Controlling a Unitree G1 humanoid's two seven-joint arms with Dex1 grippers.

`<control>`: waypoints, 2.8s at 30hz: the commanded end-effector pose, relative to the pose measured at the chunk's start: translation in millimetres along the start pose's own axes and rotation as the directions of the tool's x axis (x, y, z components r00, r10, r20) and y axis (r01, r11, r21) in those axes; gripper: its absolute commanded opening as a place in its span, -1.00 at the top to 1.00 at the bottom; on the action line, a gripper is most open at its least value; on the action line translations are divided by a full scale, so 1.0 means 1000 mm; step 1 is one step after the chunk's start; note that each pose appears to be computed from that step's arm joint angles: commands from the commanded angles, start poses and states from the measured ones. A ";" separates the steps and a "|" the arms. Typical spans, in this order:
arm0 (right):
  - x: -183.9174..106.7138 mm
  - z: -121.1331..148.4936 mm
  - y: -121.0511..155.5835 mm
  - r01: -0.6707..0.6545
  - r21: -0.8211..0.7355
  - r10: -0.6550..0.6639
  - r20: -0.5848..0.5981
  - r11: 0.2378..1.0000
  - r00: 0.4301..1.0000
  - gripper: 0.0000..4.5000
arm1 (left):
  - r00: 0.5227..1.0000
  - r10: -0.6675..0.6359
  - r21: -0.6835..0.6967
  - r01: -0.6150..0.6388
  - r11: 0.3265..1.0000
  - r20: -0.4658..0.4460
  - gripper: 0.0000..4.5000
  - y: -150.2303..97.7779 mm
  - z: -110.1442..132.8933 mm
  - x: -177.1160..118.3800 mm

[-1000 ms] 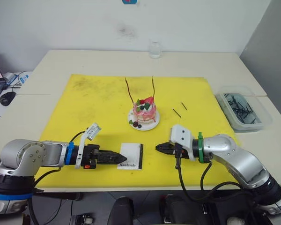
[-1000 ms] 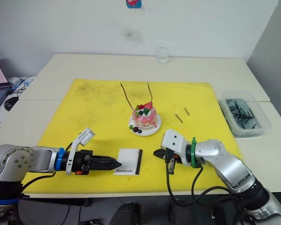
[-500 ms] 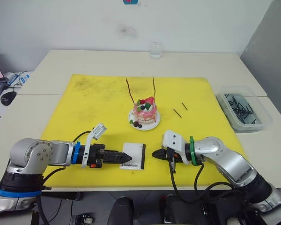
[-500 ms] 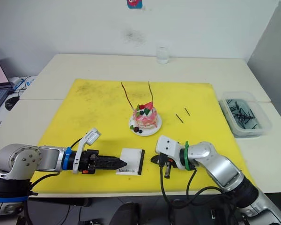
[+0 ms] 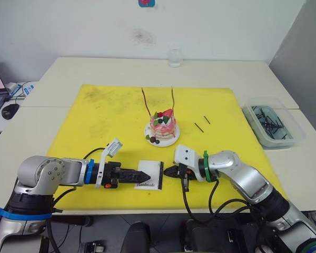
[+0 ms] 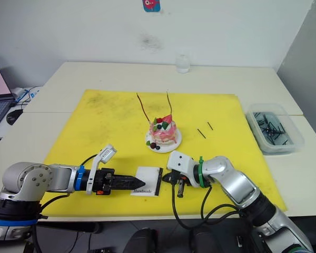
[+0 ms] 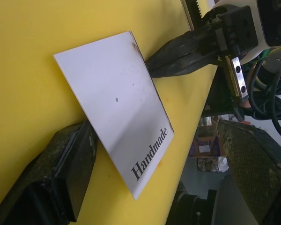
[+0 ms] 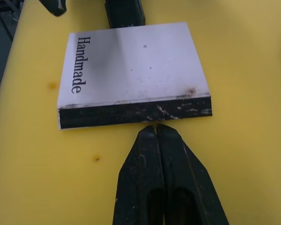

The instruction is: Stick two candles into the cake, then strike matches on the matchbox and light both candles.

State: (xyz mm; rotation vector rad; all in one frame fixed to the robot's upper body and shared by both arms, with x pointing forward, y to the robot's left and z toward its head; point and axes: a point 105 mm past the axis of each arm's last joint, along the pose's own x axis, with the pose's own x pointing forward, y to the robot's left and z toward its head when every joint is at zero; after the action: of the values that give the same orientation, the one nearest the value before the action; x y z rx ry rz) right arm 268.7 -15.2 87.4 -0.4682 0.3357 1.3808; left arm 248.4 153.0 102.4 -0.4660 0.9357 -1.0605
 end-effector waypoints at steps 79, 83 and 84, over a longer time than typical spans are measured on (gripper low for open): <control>-0.047 -0.003 -0.016 0.128 0.013 -0.127 -0.059 0.992 0.990 1.00 | 0.993 -0.021 -0.166 0.040 0.985 0.115 0.11 0.000 0.013 0.063; -0.042 -0.002 -0.015 0.111 0.006 -0.111 -0.060 0.994 0.992 1.00 | 0.993 -0.020 -0.174 0.040 0.984 0.115 0.11 0.001 0.014 0.063; -0.041 -0.002 -0.015 0.109 0.006 -0.109 -0.059 0.994 0.992 1.00 | 0.993 -0.020 -0.175 0.040 0.984 0.115 0.11 0.001 0.014 0.063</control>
State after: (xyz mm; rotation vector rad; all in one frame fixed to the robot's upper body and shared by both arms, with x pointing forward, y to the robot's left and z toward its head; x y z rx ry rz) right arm 277.7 -59.0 100.2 -0.4906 0.4013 1.2362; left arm 267.1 90.6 87.9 -0.6828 0.9197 -1.0221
